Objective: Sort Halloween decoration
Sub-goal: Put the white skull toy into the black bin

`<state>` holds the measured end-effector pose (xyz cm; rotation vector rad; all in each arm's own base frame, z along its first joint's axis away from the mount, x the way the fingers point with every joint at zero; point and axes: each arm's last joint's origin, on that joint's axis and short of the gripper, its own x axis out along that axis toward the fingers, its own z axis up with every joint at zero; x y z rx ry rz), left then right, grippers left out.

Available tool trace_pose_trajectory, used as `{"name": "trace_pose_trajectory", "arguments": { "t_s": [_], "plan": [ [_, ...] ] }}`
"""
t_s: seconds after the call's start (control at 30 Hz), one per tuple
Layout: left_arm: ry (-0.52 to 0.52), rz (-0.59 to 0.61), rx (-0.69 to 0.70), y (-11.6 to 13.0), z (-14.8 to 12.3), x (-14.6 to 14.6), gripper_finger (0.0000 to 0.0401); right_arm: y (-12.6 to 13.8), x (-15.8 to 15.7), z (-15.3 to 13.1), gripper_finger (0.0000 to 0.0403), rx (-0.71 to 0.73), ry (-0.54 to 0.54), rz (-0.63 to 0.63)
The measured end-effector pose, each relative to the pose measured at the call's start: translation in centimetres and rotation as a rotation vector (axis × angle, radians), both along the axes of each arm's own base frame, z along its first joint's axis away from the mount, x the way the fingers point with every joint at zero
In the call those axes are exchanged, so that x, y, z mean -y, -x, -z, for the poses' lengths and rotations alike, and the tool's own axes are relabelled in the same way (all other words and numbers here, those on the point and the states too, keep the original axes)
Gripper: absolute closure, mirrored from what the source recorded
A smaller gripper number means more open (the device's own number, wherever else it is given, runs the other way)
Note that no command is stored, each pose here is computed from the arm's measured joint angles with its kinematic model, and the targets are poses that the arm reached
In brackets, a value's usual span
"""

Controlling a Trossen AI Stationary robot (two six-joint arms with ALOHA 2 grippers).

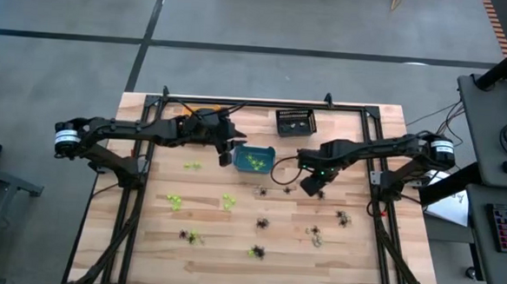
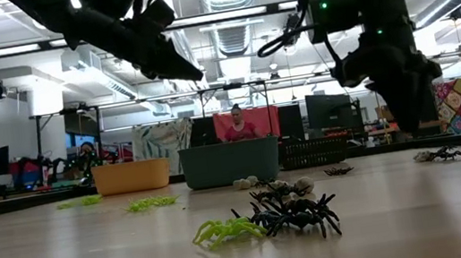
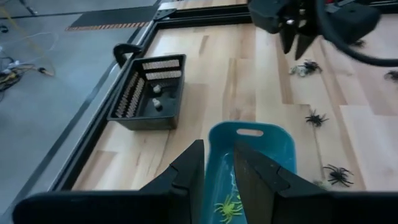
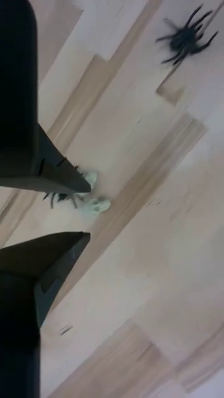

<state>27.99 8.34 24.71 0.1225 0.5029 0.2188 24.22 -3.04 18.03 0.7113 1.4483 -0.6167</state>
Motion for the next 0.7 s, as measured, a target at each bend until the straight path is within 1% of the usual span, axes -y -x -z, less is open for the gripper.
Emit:
{"name": "trace_pose_trajectory", "arguments": {
  "t_s": [0.13,0.27,0.47,0.7],
  "plan": [
    [-0.004,-0.009,-0.001,0.0,0.0,0.0,0.0333,-0.2,0.0,0.0,0.0269,0.016,0.003,-0.002],
    [-0.004,-0.009,-0.001,0.0,0.0,0.0,0.0333,0.2,-0.1,0.5,0.0252,-0.001,0.000,0.008],
    [-0.004,-0.009,-0.002,0.0,0.0,0.0,0.0333,0.9,-0.2,1.5,0.0248,-0.033,-0.005,0.026],
    [0.003,-0.012,0.000,0.0,0.0,0.0,0.0333,0.9,-0.2,2.5,0.0254,0.005,0.000,0.026]
  ]
}}
